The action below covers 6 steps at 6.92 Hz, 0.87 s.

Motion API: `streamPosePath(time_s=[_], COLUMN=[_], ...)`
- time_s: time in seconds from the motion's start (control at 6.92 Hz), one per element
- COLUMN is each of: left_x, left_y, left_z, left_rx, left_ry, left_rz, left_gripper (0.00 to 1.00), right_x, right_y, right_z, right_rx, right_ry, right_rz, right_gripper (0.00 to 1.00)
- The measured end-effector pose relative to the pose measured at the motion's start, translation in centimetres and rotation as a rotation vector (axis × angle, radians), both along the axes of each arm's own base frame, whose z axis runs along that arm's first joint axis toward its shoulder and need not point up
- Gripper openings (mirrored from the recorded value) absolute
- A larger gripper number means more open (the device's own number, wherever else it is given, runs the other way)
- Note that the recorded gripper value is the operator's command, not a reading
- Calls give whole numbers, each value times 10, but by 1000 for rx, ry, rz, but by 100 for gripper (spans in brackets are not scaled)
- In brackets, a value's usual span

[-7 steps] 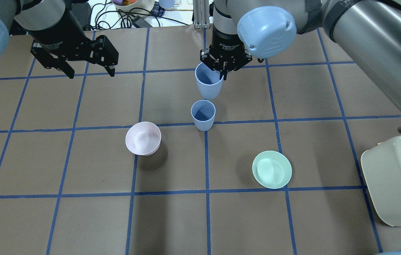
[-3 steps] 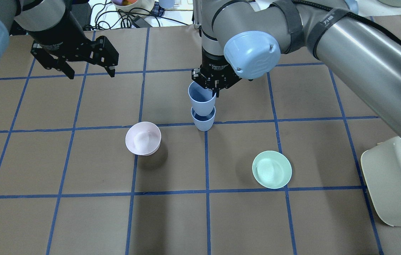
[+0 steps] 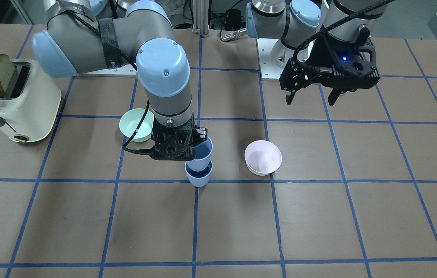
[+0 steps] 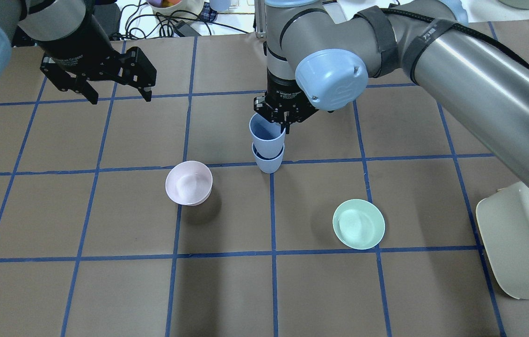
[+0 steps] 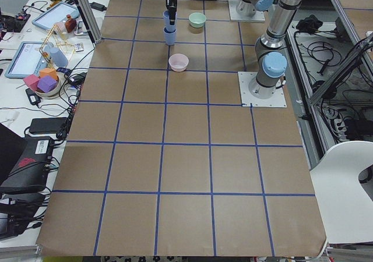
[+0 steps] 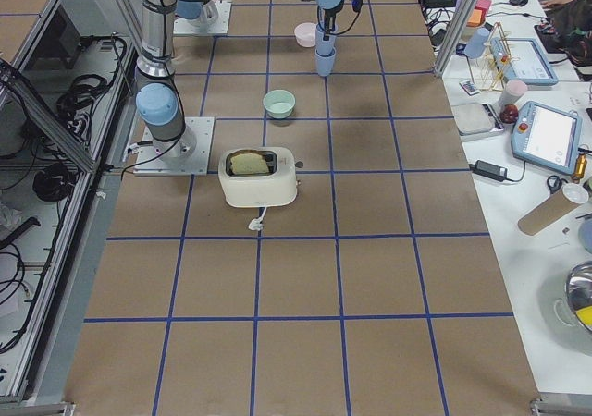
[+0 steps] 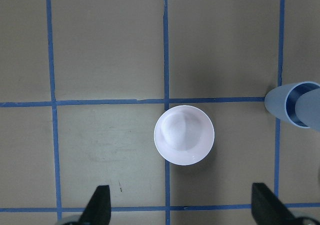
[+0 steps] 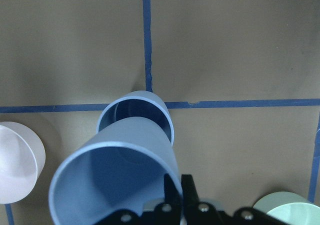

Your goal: Stack blue cups with both arms

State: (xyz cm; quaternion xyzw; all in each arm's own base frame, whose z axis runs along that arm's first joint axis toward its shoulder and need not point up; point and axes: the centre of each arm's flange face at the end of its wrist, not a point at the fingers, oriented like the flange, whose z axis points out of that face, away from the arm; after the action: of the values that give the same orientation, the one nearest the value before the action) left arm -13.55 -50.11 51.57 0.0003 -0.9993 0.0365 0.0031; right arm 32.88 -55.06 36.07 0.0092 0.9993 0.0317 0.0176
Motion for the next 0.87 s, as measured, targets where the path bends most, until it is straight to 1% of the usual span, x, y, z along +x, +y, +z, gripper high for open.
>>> streamPosePath(time_s=[0.14, 0.29, 0.43, 0.58, 0.72, 0.87], left_x=[0, 1, 1, 1, 0, 0], left_y=[0, 0, 0, 0, 0, 0], left_z=[0, 0, 0, 0, 0, 0], left_rx=[0, 1, 1, 0, 0, -1], left_ry=[0, -2, -3, -4, -5, -5], left_rz=[1, 1, 1, 0, 0, 0], left_gripper=[100, 100, 100, 100, 100, 100], right_x=[-3, -4, -10, -28, -60, -97], right_y=[-3, -7, -14, -28, -43, -50], right_z=[-4, -3, 7, 22, 35, 50], right_rx=[0, -16, -50, -77, -85, -87], right_ry=[0, -5, -13, -17, -13, -3], right_rz=[-5, -11, -19, -37, -28, 41], right_gripper=[93, 100, 100, 100, 100, 100])
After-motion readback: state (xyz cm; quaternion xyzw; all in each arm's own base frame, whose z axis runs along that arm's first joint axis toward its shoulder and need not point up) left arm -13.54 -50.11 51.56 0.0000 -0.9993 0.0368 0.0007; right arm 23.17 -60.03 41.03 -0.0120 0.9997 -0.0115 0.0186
